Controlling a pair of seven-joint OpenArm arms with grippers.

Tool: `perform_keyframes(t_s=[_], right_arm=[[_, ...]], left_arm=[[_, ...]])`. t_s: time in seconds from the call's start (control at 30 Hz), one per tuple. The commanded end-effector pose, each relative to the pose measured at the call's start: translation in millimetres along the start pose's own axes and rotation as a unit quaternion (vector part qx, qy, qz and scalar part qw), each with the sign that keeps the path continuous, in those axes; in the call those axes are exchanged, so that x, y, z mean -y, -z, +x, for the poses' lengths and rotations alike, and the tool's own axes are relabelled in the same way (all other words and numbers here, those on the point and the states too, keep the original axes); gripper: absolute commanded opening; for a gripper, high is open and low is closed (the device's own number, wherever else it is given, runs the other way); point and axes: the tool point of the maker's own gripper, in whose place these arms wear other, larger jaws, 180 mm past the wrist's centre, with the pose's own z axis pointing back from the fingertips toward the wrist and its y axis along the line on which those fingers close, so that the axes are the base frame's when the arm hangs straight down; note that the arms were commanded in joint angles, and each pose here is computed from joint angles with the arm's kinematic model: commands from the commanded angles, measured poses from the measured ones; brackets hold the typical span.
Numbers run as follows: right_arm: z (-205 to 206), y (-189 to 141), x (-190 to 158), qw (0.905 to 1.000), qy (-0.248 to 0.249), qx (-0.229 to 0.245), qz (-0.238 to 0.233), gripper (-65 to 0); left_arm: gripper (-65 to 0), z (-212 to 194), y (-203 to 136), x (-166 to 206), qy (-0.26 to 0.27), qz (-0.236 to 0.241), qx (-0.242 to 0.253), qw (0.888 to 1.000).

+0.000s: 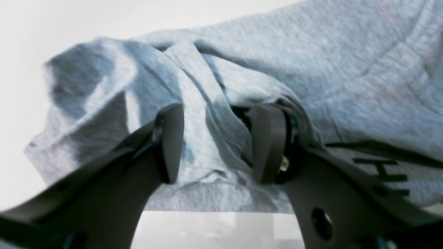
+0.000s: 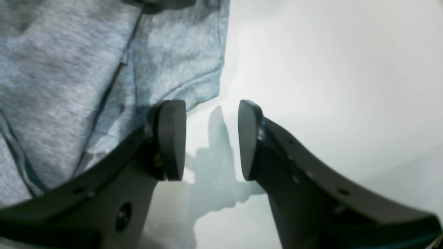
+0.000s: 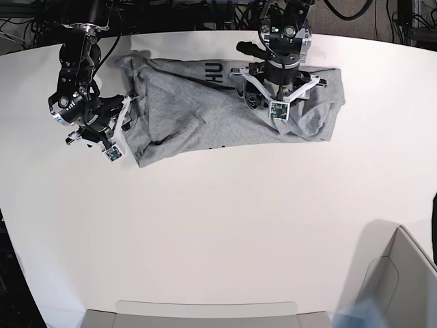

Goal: Fold the T-shirt properly
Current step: 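Move the left gripper back down onto the folded bundle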

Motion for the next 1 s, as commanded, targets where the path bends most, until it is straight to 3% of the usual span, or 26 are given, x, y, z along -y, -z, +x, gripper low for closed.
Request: perform_keyframes(t_s=[0.0, 0.13, 0.3, 0.57, 0.8, 0.87, 0.97], right_arm=[[11, -6, 9, 0.9997, -0.010, 0.020, -0.011, -40.3], [12, -7, 10, 0.9996, -0.011, 0.021, -0.012, -40.3], [12, -7, 10, 0.9996, -0.011, 0.021, -0.013, -40.3], [13, -8, 10, 0.9996, -0.011, 0.022, -0.013, -40.3], [11, -7, 9, 0.9996, -0.011, 0.021, -0.012, -40.3], [9, -7, 8, 0.9997, -0.011, 0.019, -0.011, -40.3], [10, -7, 7, 0.9997, -0.011, 0.020, -0.010, -40.3]], left_arm=[[-35.0, 8, -1, -10, -0.011, 0.014, 0.013, 1.000], [-35.0, 5, 3, -33, -0.023, 0.043, 0.007, 0.999], [-35.0, 4, 4, -33, -0.019, 0.042, 0.006, 0.999], [-35.0, -2, 2, -2, -0.038, -0.022, -0.009, 0.999], [-35.6, -20, 12, -4, -0.025, -0.021, -0.037, 0.999], [-40.7, -20, 12, -6, -0.022, -0.021, -0.036, 0.999], [-55.2, -20, 11, -9, -0.024, -0.017, -0.034, 0.999]])
